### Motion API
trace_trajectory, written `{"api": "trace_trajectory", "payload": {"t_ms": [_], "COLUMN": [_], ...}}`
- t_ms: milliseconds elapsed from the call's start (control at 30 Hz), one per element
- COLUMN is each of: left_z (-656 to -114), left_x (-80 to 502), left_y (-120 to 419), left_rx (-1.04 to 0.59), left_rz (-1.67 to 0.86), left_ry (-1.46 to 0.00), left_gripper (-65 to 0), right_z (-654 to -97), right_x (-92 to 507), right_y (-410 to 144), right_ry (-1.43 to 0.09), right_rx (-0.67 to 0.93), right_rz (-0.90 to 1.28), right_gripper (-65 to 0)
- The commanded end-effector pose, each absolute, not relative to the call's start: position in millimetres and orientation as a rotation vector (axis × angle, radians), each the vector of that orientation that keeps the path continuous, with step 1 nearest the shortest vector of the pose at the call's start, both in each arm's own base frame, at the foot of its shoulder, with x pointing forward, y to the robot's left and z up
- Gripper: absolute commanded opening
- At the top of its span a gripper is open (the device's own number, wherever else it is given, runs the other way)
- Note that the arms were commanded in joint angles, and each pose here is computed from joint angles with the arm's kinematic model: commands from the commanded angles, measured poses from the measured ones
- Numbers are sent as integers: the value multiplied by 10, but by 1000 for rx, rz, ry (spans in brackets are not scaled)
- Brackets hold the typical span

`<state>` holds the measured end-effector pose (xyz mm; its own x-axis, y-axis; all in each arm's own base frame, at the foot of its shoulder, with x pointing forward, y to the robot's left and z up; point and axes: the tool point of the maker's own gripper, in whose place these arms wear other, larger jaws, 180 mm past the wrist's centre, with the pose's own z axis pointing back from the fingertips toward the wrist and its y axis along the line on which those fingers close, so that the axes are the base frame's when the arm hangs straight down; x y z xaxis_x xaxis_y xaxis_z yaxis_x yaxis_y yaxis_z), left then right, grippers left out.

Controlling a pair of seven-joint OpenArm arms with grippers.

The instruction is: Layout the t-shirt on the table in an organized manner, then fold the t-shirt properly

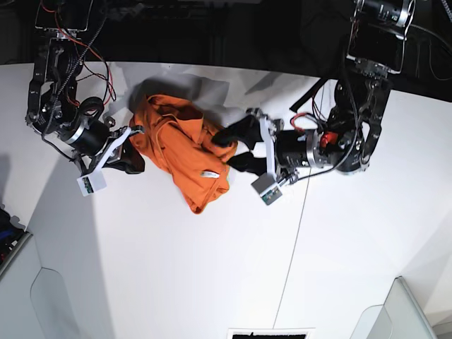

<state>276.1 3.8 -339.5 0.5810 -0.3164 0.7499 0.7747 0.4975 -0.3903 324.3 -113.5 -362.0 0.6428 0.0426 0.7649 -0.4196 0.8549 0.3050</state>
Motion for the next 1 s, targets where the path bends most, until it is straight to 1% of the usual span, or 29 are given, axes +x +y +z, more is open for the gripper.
{"api": "trace_trajectory", "payload": {"t_ms": [0, 100, 167, 333, 433, 600, 700, 867, 967], "left_z": [-3229, -3323, -3409, -3588, -3666, -3919, -4033, -3967, -3900], "left_x": [2754, 2476, 2348, 2322, 2442, 2659, 2885, 3310, 3532], "left_y": [-28, -70, -76, -32, -84, -209, -230, -281, -279], "left_rx": [-831, -860, -875, -812, -782, -799, -780, -760, -750], "left_rz": [-735, -722, -695, -665, -652, -573, -549, -546, -546], "left_ry": [-717, -679, -661, -692, -715, -675, -670, -702, -712], "left_gripper": [-214, -214, -214, -214, -214, -214, -214, -214, -214], "right_z": [-3436, -3467, -3560, -3831, -3836, -3849, -3855, -3912, -3936], "right_x": [3378, 3444, 3447, 3367, 3335, 3256, 3215, 3061, 2900], "right_y": [-1154, -1215, -1238, -1243, -1215, -1125, -1093, -1054, -975], "right_ry": [-904, -904, -885, -812, -807, -758, -734, -713, -702], "right_rx": [483, 442, 444, 493, 517, 577, 602, 633, 684], "right_rz": [289, 297, 280, 219, 212, 203, 200, 183, 163], "right_gripper": [-650, -650, -650, -650, -650, -650, -650, -650, -650]}}
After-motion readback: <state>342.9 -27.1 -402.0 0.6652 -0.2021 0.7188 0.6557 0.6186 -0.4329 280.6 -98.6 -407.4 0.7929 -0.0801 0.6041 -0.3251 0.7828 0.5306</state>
